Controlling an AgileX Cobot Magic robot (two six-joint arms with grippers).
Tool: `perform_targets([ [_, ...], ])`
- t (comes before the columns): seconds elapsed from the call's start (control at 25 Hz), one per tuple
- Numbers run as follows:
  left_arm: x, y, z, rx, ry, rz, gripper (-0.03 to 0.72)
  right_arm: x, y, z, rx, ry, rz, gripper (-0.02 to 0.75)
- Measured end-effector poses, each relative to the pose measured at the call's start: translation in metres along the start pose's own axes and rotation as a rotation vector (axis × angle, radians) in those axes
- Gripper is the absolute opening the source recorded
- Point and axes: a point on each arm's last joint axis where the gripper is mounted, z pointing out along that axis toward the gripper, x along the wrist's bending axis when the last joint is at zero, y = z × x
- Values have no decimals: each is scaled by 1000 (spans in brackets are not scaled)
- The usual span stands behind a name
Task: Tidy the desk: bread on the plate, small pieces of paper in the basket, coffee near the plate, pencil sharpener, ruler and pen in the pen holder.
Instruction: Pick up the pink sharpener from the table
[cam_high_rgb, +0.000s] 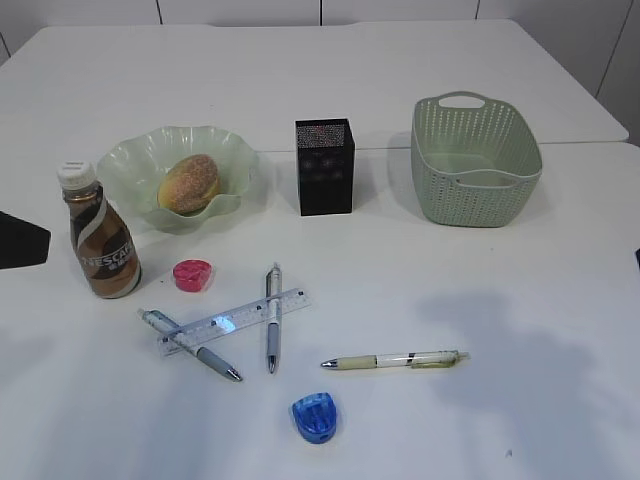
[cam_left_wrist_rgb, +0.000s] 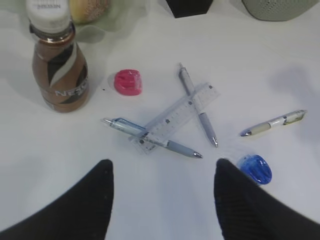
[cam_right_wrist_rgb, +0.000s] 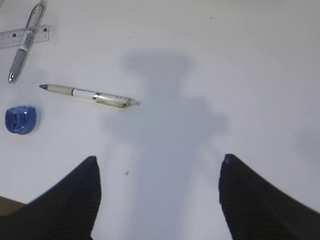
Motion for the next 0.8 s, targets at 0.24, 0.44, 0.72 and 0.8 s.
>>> perform_targets([
  [0.24, 17, 5, -3, -42, 85, -29, 447, 8, 10, 30, 105, 71, -87, 568],
  [0.44, 30, 12, -9, -72, 152, -51, 447, 15, 28, 44, 118, 94, -133, 568],
  [0.72, 36, 14, -11, -83, 176, -67, 445, 15, 47, 65, 153, 106, -162, 568],
  [0.8, 36, 14, -11, -83, 176, -67, 443, 20, 55, 74, 168, 122, -194, 568],
])
